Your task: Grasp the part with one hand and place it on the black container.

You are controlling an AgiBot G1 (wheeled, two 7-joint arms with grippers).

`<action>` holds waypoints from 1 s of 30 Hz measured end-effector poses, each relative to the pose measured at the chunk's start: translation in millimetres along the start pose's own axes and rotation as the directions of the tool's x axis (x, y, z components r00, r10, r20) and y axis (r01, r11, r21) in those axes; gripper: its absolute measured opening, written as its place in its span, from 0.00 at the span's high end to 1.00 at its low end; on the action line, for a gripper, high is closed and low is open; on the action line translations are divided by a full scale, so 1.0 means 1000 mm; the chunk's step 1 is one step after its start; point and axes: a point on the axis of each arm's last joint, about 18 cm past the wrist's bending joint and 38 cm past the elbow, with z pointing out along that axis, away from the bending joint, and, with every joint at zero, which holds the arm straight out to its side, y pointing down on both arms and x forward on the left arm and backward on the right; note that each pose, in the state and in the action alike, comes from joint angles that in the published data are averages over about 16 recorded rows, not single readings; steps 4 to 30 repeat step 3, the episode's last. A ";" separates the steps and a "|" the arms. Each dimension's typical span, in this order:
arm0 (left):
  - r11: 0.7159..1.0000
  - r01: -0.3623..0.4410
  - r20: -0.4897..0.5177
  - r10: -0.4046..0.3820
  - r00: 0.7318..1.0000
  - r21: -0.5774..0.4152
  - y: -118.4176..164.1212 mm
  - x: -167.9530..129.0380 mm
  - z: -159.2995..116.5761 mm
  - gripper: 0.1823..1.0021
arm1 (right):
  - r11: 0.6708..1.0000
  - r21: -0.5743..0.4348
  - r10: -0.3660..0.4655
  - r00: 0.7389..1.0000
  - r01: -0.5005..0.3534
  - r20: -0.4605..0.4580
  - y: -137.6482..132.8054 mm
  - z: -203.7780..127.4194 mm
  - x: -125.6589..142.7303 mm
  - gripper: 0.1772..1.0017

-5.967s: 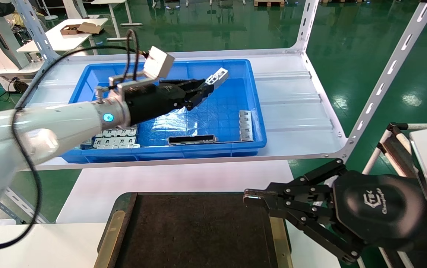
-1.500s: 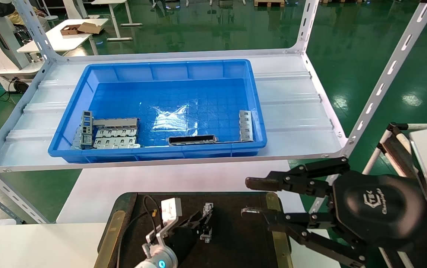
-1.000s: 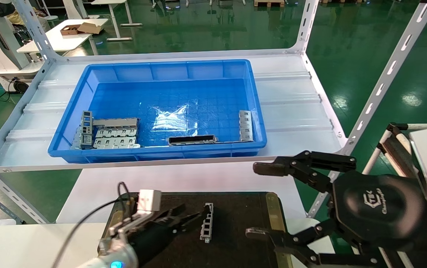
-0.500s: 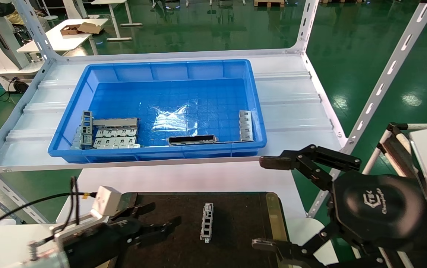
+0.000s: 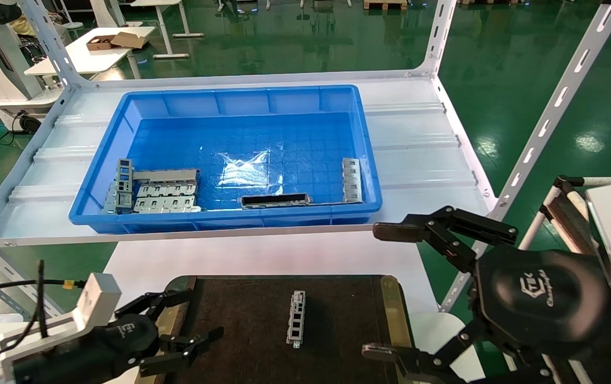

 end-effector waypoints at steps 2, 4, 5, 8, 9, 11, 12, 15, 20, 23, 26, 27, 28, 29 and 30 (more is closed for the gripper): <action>1.000 -0.015 -0.006 0.015 1.000 0.002 -0.001 -0.001 -0.003 0.00 | 1.000 0.000 0.000 1.000 0.000 0.000 0.000 0.000 0.000 0.00; 1.000 -0.021 -0.010 0.021 1.000 0.004 -0.002 -0.001 -0.005 0.00 | 1.000 0.000 0.000 1.000 0.000 0.000 0.000 0.000 0.000 0.00; 1.000 -0.021 -0.010 0.021 1.000 0.004 -0.002 -0.001 -0.005 0.00 | 1.000 0.000 0.000 1.000 0.000 0.000 0.000 0.000 0.000 0.00; 1.000 -0.021 -0.010 0.021 1.000 0.004 -0.002 -0.001 -0.005 0.00 | 1.000 0.000 0.000 1.000 0.000 0.000 0.000 0.000 0.000 0.00; 1.000 -0.021 -0.010 0.021 1.000 0.004 -0.002 -0.001 -0.005 0.00 | 1.000 0.000 0.000 1.000 0.000 0.000 0.000 0.000 0.000 0.00; 1.000 -0.021 -0.010 0.021 1.000 0.004 -0.002 -0.001 -0.005 0.00 | 1.000 0.000 0.000 1.000 0.000 0.000 0.000 0.000 0.000 0.00; 1.000 -0.021 -0.010 0.021 1.000 0.004 -0.002 -0.001 -0.005 0.00 | 1.000 0.000 0.000 1.000 0.000 0.000 0.000 0.000 0.000 0.00; 1.000 -0.021 -0.010 0.021 1.000 0.004 -0.002 -0.001 -0.005 0.00 | 1.000 0.000 0.000 1.000 0.000 0.000 0.000 0.000 0.000 0.00; 1.000 -0.021 -0.010 0.021 1.000 0.004 -0.002 -0.001 -0.005 0.00 | 1.000 0.000 0.000 1.000 0.000 0.000 0.000 0.000 0.000 0.00; 1.000 -0.021 -0.010 0.021 1.000 0.004 -0.002 -0.001 -0.005 0.00 | 1.000 0.000 0.000 1.000 0.000 0.000 0.000 0.000 0.000 0.00; 1.000 -0.021 -0.010 0.021 1.000 0.004 -0.002 -0.001 -0.005 0.00 | 1.000 0.000 0.000 1.000 0.000 0.000 0.000 0.000 0.000 0.00; 1.000 -0.021 -0.010 0.021 1.000 0.004 -0.002 -0.001 -0.005 0.00 | 1.000 0.000 0.000 1.000 0.000 0.000 0.000 0.000 0.000 0.00; 1.000 -0.021 -0.010 0.021 1.000 0.004 -0.002 -0.001 -0.005 0.00 | 1.000 0.000 0.000 1.000 0.000 0.000 0.000 0.000 0.000 0.00; 1.000 -0.021 -0.010 0.021 1.000 0.004 -0.002 -0.001 -0.005 0.00 | 1.000 0.000 0.000 1.000 0.000 0.000 0.000 0.000 0.000 0.00; 1.000 -0.021 -0.010 0.021 1.000 0.004 -0.002 -0.001 -0.005 0.00 | 1.000 0.000 0.000 1.000 0.000 0.000 0.000 0.000 0.000 0.00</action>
